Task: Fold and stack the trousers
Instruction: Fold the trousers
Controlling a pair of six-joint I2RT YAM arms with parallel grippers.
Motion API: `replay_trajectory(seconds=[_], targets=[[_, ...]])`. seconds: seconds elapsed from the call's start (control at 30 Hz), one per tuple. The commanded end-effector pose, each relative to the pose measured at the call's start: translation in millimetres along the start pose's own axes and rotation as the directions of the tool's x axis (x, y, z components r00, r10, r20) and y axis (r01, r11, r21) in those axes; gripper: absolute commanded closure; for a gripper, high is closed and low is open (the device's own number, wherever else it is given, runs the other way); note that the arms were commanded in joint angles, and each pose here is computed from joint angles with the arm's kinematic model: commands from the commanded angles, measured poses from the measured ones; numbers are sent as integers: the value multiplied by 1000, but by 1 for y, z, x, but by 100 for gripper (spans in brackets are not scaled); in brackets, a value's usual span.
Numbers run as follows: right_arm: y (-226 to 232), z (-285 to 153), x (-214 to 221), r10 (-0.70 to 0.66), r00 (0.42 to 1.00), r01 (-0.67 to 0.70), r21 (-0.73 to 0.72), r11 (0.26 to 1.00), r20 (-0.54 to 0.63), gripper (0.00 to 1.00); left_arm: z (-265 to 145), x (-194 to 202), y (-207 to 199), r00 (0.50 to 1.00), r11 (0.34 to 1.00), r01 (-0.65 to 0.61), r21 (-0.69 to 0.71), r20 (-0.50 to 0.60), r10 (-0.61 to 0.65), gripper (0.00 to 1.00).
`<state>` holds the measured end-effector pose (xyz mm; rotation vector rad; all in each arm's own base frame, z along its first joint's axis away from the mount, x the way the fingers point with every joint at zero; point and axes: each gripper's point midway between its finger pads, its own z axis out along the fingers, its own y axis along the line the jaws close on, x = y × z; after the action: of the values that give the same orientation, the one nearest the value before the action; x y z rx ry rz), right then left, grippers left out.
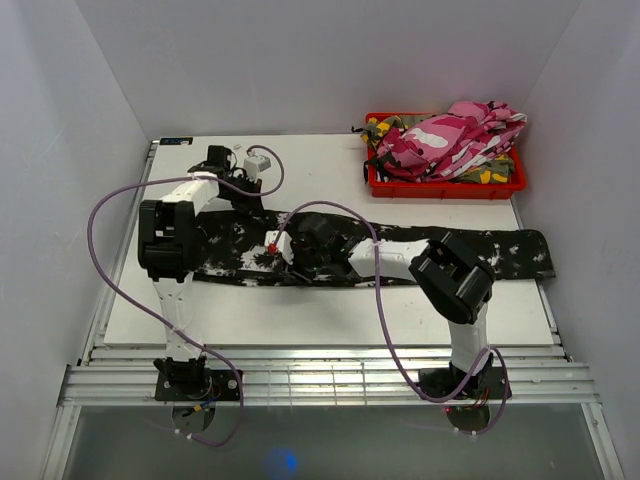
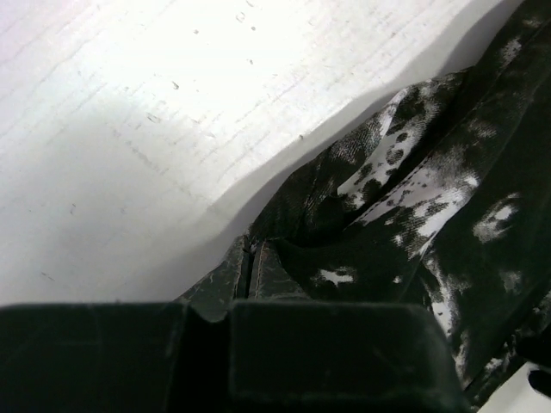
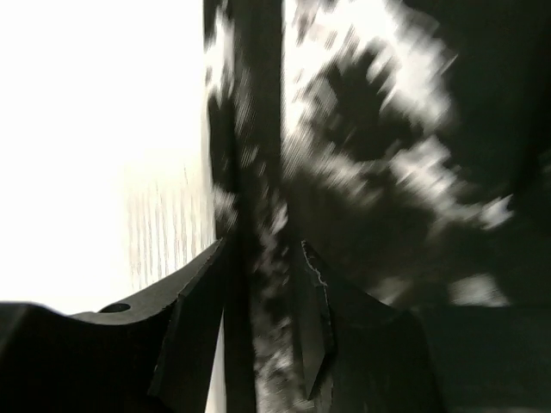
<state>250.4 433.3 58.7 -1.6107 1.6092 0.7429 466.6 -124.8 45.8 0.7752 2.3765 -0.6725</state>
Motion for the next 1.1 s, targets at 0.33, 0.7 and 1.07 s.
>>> replay_trajectory(seconds=[0.33,0.7,1.07], targets=[[62,0,81,74,970,-134,-259,956,-230,92,1,-52,34,990,991,-91,-103,100,101,100],[42,-8,24,90,983,-123,-204,971,-161,62,4,-57,38,988,989,-106,-106,105,117,100],[3,23,-25,59,997,-62,-64,996,-45,64,2,-43,28,992,993,-89,-82,87,96,100]])
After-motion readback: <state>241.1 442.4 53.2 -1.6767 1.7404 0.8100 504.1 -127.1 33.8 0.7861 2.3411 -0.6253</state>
